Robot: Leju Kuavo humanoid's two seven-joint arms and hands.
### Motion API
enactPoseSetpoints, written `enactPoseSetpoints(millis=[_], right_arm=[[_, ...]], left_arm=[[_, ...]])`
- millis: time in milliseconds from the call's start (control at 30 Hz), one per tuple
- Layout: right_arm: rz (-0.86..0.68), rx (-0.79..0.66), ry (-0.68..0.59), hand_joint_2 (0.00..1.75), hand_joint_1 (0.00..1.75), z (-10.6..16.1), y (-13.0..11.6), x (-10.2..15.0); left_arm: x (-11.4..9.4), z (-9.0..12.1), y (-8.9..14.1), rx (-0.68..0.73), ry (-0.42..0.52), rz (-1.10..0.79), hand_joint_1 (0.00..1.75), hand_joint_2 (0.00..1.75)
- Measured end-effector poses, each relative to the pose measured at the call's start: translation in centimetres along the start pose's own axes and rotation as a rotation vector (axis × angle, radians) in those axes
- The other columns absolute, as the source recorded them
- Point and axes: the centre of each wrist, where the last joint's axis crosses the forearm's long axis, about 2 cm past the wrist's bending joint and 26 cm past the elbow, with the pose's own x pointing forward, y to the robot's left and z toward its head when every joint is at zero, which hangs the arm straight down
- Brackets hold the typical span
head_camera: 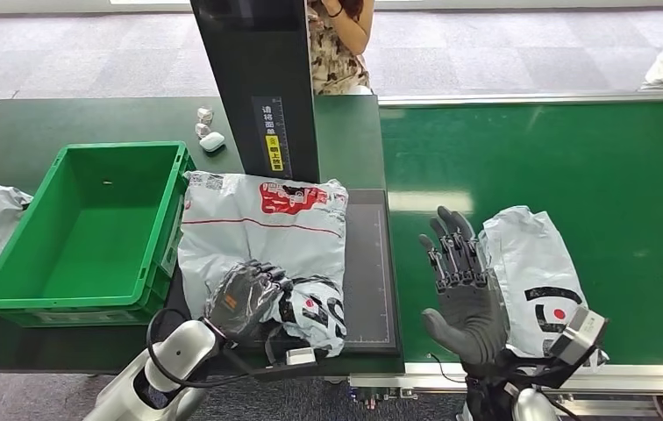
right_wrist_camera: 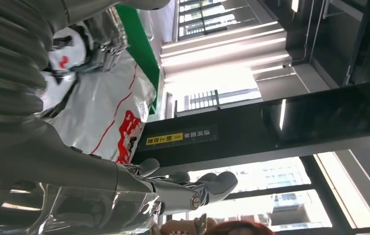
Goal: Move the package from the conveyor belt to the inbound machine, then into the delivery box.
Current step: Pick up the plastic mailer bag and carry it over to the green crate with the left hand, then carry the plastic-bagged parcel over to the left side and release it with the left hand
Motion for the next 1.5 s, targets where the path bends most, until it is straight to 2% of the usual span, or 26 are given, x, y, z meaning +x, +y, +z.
enactPoseSetpoints(millis=[267, 400, 667, 733, 800, 900, 1000, 1100, 1233, 1400, 1500], right_arm=[[0.032, -0.022, 0.004, 1.75, 0.0, 0.9, -0.3, 0.5], [0.033, -0.025, 0.005, 1.75, 0.0, 1.0, -0.3, 0.5], [0.036, -0.031, 0.006, 1.75, 0.0, 1.1, -0.3, 0.6], [0.039, -0.036, 0.008, 1.75, 0.0, 1.0, -0.3, 0.6], [0.04, -0.039, 0.01, 1.75, 0.0, 1.1, -0.3, 0.6], [0.04, -0.042, 0.011, 1.75, 0.0, 1.1, -0.2, 0.6], [0.038, -0.047, 0.011, 1.75, 0.0, 1.0, -0.1, 0.4], [0.033, -0.042, 0.008, 1.75, 0.0, 0.8, 0.0, 0.3], [0.023, -0.025, 0.003, 1.75, 0.0, 0.5, 0.3, 0.2], [0.01, -0.007, 0.0, 1.75, 0.0, 0.1, 0.5, 0.1], [0.003, 0.001, -0.006, 1.75, 0.0, -0.1, 0.6, 0.1]], left_arm=[[-2.0, 3.0, 2.2, 0.381, 0.199, -0.025, 1.75, 1.75], [-2.5, 4.1, 2.8, 0.42, 0.252, -0.031, 1.75, 1.75], [-2.7, 4.7, 3.4, 0.479, 0.283, -0.038, 1.75, 1.75], [-2.7, 5.0, 4.3, 0.587, 0.274, -0.037, 1.75, 1.75], [-3.0, 5.4, 6.1, 0.744, 0.237, -0.019, 1.75, 1.75], [-4.3, 7.0, 8.7, 0.981, 0.189, -0.01, 1.75, 1.75], [-5.4, 9.2, 9.9, 1.105, 0.274, -0.052, 1.75, 1.75], [-6.0, 10.6, 10.1, 1.117, 0.369, -0.11, 1.75, 1.75], [-7.3, 11.1, 10.2, 1.085, 0.499, -0.159, 1.75, 1.75], [-11.0, 10.3, 9.7, 1.0, 0.748, -0.143, 1.75, 1.75], [-13.5, 9.4, 9.1, 0.899, 0.845, -0.144, 1.75, 1.75]])
